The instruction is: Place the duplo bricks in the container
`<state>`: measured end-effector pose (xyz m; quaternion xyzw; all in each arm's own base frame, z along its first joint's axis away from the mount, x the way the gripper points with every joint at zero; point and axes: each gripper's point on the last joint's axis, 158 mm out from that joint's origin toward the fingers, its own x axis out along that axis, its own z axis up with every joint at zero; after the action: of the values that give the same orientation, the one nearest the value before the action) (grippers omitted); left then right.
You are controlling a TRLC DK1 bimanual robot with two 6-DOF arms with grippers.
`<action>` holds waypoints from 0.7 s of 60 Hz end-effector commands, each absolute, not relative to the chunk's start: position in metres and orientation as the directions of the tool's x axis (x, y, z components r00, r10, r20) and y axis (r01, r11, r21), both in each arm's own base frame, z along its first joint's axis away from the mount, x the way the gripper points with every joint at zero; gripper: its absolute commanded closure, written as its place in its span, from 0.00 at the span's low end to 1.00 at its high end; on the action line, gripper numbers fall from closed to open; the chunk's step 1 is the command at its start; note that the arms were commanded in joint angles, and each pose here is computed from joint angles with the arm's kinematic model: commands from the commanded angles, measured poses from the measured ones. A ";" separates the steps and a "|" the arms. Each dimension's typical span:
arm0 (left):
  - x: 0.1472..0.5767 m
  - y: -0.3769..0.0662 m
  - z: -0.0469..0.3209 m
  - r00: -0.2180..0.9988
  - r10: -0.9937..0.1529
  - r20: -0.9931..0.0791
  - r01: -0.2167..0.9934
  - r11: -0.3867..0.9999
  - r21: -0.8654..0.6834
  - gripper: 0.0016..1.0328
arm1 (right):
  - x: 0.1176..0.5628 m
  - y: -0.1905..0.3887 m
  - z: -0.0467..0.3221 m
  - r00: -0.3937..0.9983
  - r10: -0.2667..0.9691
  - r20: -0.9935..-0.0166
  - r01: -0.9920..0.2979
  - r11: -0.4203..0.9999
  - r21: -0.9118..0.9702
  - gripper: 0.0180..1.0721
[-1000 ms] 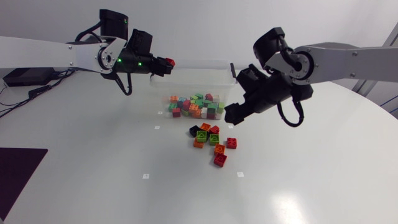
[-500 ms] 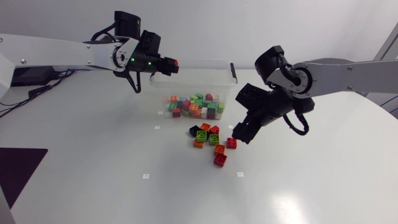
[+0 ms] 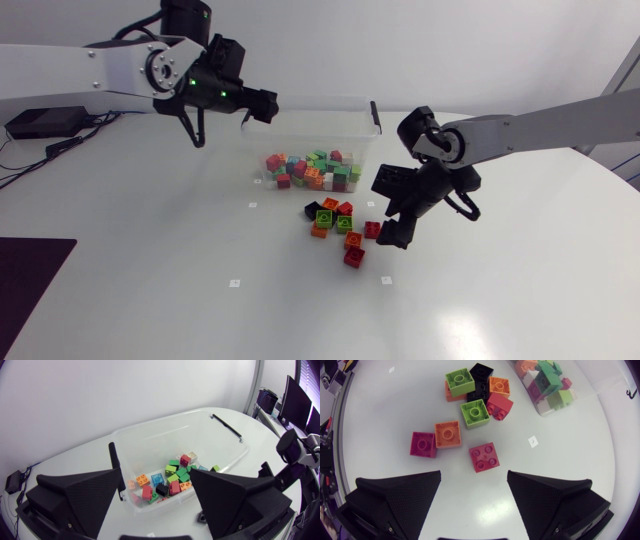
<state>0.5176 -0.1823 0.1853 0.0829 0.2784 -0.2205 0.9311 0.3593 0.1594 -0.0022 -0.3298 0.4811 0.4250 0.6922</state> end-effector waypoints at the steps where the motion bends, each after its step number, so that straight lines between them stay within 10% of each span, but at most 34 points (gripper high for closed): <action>1: 0.495 -0.170 0.193 0.746 -0.350 -0.567 0.450 0.892 0.042 0.05 | 0.365 0.158 -0.011 0.157 0.269 -0.950 -0.924 0.378 -0.046 0.09; 42: 0.342 -0.241 0.088 0.411 -0.450 -0.793 0.854 0.494 0.163 0.07 | 0.380 0.160 -0.042 0.131 0.280 -0.951 -0.946 0.321 -0.036 0.12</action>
<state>0.3534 -0.2319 0.1182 0.2583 0.3260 -0.3853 0.8237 0.3764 0.1578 -0.0376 -0.3461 0.4776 0.4522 0.6691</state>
